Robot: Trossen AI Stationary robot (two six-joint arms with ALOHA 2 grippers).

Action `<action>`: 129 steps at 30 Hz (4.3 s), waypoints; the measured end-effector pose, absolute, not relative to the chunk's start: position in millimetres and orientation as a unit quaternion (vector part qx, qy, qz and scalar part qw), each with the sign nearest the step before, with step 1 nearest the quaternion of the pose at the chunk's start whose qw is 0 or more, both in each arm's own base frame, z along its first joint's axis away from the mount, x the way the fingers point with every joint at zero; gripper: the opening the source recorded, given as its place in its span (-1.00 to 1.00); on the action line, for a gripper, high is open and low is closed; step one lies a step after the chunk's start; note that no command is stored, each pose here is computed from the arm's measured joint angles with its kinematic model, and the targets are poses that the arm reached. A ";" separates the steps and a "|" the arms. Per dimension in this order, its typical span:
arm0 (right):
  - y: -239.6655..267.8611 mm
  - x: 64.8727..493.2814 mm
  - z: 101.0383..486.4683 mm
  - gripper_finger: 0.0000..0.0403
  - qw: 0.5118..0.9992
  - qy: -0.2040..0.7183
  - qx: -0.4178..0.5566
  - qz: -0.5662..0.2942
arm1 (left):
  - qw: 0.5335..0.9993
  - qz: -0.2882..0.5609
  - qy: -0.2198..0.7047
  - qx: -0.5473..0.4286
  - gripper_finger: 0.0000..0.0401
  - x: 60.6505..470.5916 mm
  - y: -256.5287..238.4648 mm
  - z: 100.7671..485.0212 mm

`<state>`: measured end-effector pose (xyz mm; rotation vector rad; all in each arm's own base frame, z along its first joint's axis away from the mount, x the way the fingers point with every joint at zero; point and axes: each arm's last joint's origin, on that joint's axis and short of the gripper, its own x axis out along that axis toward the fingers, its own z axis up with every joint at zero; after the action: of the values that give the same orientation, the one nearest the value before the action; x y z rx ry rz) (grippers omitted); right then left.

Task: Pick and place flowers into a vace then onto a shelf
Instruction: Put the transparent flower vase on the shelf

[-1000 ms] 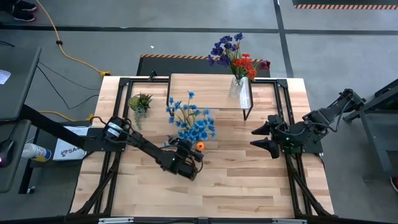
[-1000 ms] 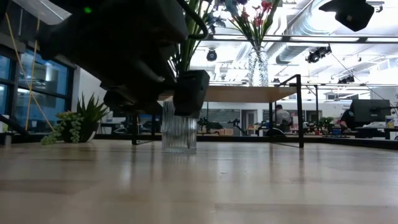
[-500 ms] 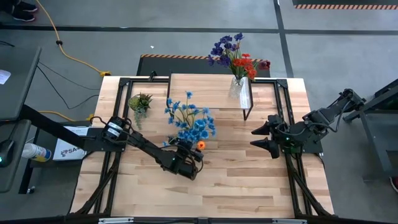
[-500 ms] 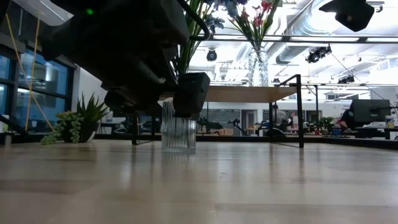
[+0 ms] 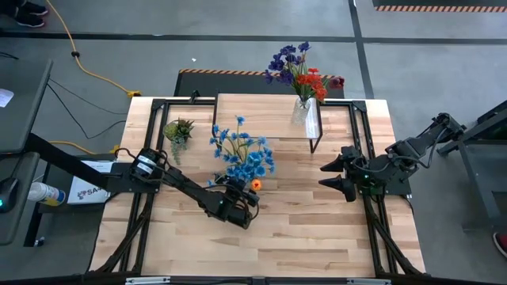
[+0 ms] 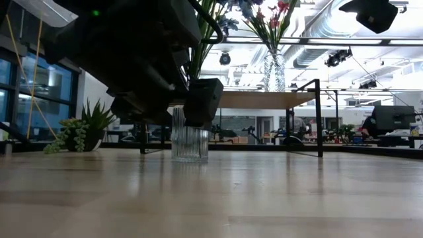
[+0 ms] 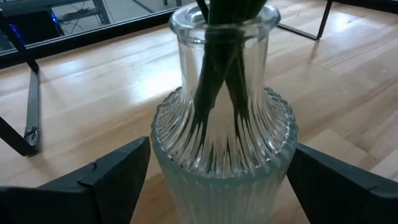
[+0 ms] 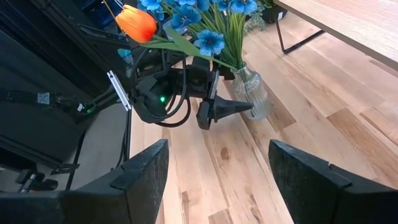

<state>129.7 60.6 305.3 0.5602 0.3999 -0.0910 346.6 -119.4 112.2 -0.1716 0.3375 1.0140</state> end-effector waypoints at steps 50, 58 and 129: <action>61.5 129.6 305.1 0.32 0.939 0.203 0.275 -0.031 | 0.871 0.459 0.155 -0.076 0.54 368.8 -137.2 143.2; 62.0 129.5 305.1 0.32 0.938 0.207 0.277 -0.023 | 0.876 0.456 0.138 -0.073 0.54 370.2 -147.7 152.9; 64.3 130.9 311.0 0.32 0.943 0.190 0.274 0.015 | 0.817 0.550 0.135 -0.111 0.54 302.4 -41.7 390.8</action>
<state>130.9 64.3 311.0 0.5581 0.3877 0.0303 302.4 -41.7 390.8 -0.2373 0.2873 1.1725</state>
